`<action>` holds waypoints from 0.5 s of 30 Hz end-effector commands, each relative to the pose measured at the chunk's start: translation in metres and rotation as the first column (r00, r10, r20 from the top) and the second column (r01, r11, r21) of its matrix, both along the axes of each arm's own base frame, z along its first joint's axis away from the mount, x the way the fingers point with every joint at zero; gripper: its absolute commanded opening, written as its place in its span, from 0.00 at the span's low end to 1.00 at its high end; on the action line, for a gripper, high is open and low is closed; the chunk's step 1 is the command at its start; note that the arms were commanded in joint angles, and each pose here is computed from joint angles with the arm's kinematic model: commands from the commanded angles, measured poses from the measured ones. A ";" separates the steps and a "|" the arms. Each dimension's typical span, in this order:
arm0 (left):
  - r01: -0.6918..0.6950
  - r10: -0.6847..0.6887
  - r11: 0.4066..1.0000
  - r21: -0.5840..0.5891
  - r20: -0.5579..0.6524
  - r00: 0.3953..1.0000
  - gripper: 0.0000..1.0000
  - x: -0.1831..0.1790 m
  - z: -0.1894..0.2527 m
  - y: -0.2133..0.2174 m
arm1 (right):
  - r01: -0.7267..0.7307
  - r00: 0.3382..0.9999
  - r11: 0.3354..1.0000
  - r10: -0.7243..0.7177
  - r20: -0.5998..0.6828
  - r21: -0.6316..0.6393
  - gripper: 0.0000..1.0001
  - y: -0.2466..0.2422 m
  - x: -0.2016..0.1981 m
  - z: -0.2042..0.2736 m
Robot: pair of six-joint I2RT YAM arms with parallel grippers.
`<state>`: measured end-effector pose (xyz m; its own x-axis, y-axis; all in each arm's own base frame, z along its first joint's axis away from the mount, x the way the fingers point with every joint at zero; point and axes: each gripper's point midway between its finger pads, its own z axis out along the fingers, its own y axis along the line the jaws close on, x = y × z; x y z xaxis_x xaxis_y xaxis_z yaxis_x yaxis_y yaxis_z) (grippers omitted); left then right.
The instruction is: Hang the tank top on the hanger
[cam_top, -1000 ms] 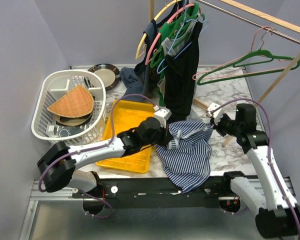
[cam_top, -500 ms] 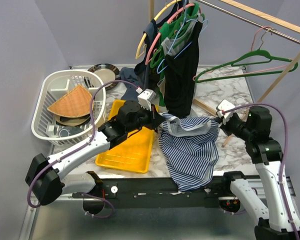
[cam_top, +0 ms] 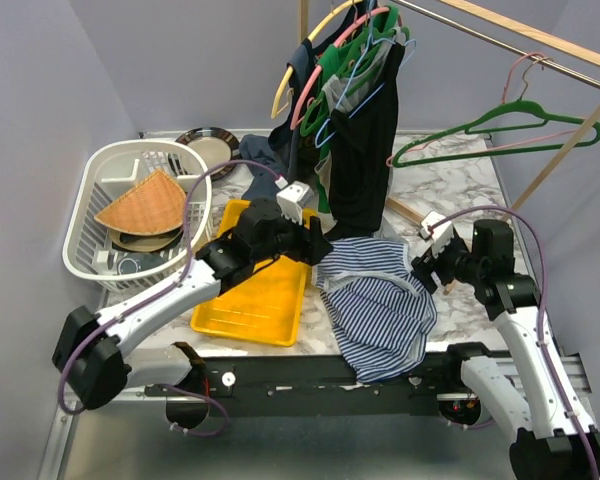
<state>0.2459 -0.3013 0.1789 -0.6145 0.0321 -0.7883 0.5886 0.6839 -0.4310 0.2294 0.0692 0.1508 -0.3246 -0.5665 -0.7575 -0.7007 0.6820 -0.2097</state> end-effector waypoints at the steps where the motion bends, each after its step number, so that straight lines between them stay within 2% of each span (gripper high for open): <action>1: 0.124 -0.101 0.990 -0.063 0.287 0.953 0.77 -0.002 0.118 -0.002 | -0.083 0.995 0.987 0.075 0.068 0.135 0.84 0.022 -0.008 0.042; 3: 0.170 -0.141 0.984 -0.053 0.345 0.928 0.77 -0.004 0.142 -0.005 | -0.169 0.985 0.966 0.160 0.062 0.198 0.85 0.035 -0.018 0.042; 4: 0.183 -0.138 0.980 -0.076 0.401 0.906 0.77 -0.002 0.173 -0.007 | -0.195 0.981 0.957 0.187 0.058 0.215 0.86 0.040 -0.022 0.041; 6: 0.193 -0.153 0.980 -0.053 0.425 0.892 0.77 0.007 0.185 -0.014 | -0.249 0.969 0.940 0.239 0.069 0.232 0.86 0.046 -0.029 0.045; 7: 0.199 -0.146 0.978 -0.058 0.487 0.861 0.77 0.011 0.213 -0.016 | -0.257 0.966 0.937 0.247 0.068 0.236 0.87 0.047 -0.031 0.047; 9: 0.188 -0.151 0.982 -0.024 0.501 0.852 0.77 0.029 0.215 -0.026 | -0.274 0.962 0.926 0.266 0.068 0.258 0.87 0.051 -0.034 0.047; 10: 0.188 -0.145 0.982 -0.023 0.548 0.824 0.77 0.035 0.235 -0.029 | -0.280 0.960 0.923 0.272 0.065 0.265 0.87 0.052 -0.035 0.047; 12: 0.152 -0.133 0.988 0.010 0.548 0.826 0.75 0.057 0.229 -0.039 | -0.281 0.960 0.922 0.275 0.061 0.268 0.87 0.052 -0.035 0.046; 13: 0.126 -0.107 0.992 0.008 0.580 0.807 0.73 0.065 0.246 -0.039 | -0.280 0.960 0.922 0.272 0.066 0.268 0.87 0.052 -0.035 0.048; 15: 0.111 -0.122 0.992 0.054 0.570 0.812 0.68 0.083 0.234 -0.050 | -0.281 0.960 0.921 0.273 0.068 0.269 0.87 0.052 -0.035 0.047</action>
<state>0.2893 -0.3385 0.4435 -0.0560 -0.0597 -0.9966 0.8336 0.5466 -0.0796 0.2030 0.1144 0.1920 -0.1759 -0.4286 -0.8862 -0.8411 0.5332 -0.0910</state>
